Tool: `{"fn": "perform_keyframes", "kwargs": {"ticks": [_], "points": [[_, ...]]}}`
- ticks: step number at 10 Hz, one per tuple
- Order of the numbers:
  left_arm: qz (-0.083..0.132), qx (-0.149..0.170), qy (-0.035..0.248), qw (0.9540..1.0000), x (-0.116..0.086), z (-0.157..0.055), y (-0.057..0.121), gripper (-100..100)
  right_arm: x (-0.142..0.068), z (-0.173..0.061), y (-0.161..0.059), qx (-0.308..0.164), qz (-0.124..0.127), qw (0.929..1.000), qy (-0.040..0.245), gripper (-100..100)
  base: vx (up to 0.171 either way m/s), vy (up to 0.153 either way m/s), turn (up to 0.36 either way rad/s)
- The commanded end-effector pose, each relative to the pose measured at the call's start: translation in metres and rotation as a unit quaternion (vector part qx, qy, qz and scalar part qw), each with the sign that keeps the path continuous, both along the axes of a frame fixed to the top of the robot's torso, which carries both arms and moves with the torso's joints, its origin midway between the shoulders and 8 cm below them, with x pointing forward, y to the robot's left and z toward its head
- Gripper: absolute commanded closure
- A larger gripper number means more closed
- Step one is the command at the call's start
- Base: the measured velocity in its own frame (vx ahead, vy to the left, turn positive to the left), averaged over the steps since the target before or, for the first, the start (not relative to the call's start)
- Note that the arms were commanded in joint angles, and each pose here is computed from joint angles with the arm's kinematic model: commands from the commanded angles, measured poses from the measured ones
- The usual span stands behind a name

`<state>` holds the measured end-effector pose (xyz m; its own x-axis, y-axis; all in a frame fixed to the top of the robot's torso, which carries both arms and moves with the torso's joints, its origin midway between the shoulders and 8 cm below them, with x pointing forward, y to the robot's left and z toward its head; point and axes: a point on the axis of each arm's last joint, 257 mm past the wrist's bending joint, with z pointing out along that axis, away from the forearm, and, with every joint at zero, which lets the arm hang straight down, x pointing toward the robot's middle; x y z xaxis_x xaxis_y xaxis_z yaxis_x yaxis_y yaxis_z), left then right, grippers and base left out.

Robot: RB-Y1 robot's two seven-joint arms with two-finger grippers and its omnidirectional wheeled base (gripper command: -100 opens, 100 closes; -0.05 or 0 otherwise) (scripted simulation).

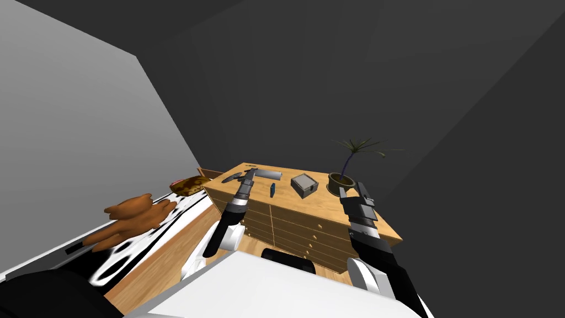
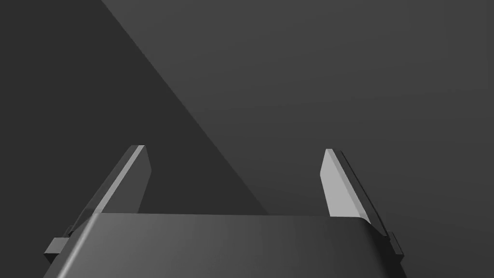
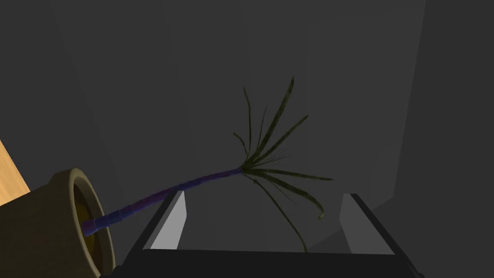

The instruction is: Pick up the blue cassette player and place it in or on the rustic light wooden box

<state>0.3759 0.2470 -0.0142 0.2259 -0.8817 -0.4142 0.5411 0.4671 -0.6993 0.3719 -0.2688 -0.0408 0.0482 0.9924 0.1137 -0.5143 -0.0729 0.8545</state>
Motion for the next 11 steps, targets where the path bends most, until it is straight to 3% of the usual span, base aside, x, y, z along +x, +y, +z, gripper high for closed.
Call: {"fn": "perform_keyframes", "kwargs": {"ticks": [1,7,9,11], "points": [[0.014,0.028,0.015,0.9994,0.01,-0.013,0.002,-100,0.0,0.0,0.0,0.0,0.0,1.0,0.0,0,-0.005,-0.041,-0.032],[0.055,0.117,0.063,0.9896,0.033,-0.062,0.007,-100,0.0,0.0,0.0,0.0,0.0,1.0,0.0,0,0.0,-0.04,-0.025],[0.066,0.143,0.077,0.9845,0.038,-0.076,0.009,-100,0.0,0.0,0.0,0.0,0.0,1.0,0.0,0,0.004,-0.034,-0.021],[0.08,0.182,0.097,0.9753,0.046,-0.097,0.012,-100,0.0,0.0,0.0,0.0,0.0,1.0,0.0,0,-0.006,-0.047,-0.037]]}}
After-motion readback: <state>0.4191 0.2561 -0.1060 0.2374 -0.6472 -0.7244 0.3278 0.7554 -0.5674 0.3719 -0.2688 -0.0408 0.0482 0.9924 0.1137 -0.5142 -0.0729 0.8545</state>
